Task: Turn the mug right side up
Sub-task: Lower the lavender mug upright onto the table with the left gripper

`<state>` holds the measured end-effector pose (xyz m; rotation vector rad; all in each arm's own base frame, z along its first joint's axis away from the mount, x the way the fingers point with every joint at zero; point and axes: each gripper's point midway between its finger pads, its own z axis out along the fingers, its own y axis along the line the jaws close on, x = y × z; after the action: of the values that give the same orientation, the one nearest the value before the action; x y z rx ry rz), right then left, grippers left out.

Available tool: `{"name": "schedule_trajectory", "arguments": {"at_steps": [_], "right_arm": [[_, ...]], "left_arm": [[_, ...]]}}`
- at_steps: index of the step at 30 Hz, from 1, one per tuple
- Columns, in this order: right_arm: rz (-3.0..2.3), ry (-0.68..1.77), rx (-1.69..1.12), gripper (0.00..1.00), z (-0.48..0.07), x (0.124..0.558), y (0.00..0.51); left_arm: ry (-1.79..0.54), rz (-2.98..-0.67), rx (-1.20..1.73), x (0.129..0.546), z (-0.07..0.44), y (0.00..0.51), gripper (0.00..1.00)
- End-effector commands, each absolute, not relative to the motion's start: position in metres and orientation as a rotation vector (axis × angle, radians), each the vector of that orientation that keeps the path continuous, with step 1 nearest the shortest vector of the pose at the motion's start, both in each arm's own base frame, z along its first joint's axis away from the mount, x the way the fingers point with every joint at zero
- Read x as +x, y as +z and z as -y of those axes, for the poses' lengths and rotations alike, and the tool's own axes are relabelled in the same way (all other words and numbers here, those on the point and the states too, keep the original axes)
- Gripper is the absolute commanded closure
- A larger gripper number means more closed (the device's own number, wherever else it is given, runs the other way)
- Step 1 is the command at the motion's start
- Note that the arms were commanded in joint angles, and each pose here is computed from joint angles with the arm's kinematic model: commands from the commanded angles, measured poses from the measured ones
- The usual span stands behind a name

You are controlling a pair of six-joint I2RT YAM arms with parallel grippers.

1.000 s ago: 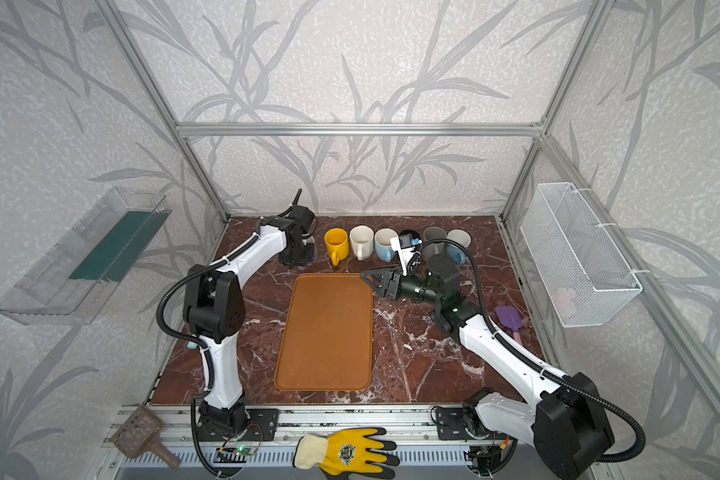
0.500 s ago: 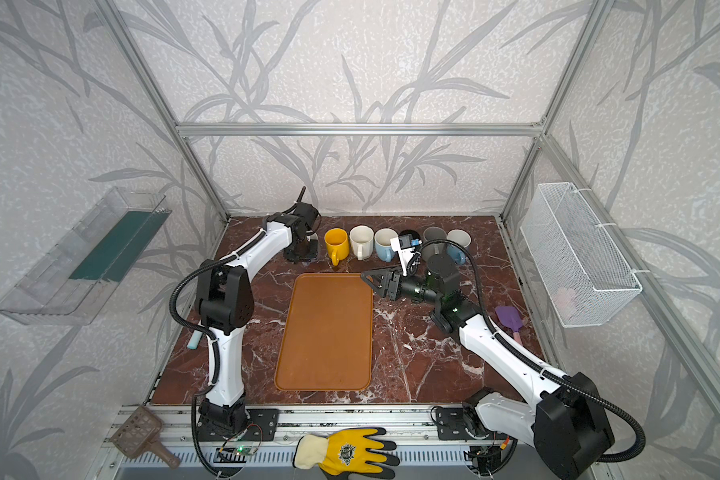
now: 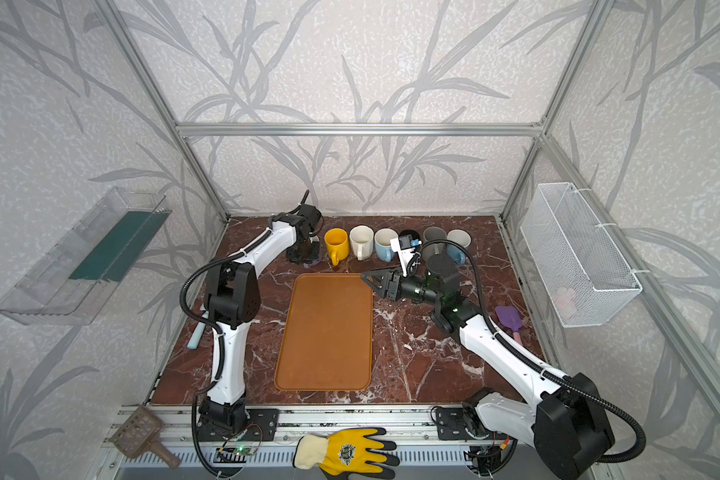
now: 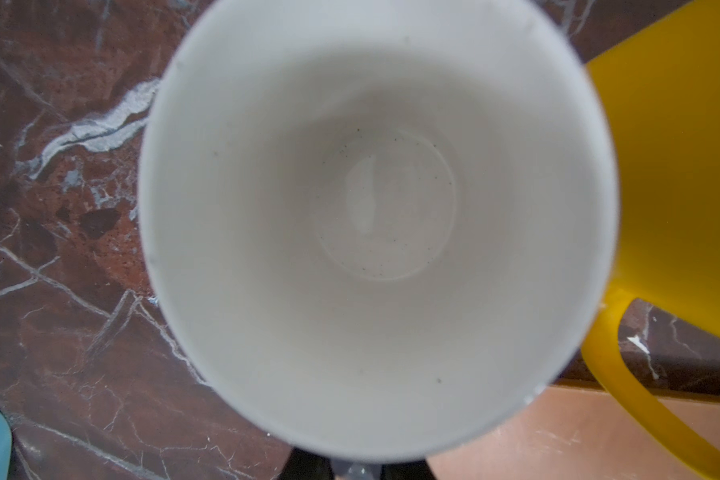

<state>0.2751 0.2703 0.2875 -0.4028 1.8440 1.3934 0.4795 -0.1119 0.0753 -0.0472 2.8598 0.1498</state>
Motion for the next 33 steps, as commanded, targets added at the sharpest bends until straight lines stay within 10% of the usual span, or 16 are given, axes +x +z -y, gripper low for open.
{"name": "schedule_trajectory", "arguments": {"at_steps": [1,33], "right_arm": [[-1.804,1.381,-0.420,0.48,-0.2670,0.2717,0.2990],[-1.805,1.379,-0.416,0.48,-0.2658,0.2709,0.2986]], "left_arm": [[0.184,-2.810,-0.036,0.4902,0.1068,0.0919,1.00],[0.207,-2.849,-0.019,0.4903,0.1074,0.0823,0.97]]}}
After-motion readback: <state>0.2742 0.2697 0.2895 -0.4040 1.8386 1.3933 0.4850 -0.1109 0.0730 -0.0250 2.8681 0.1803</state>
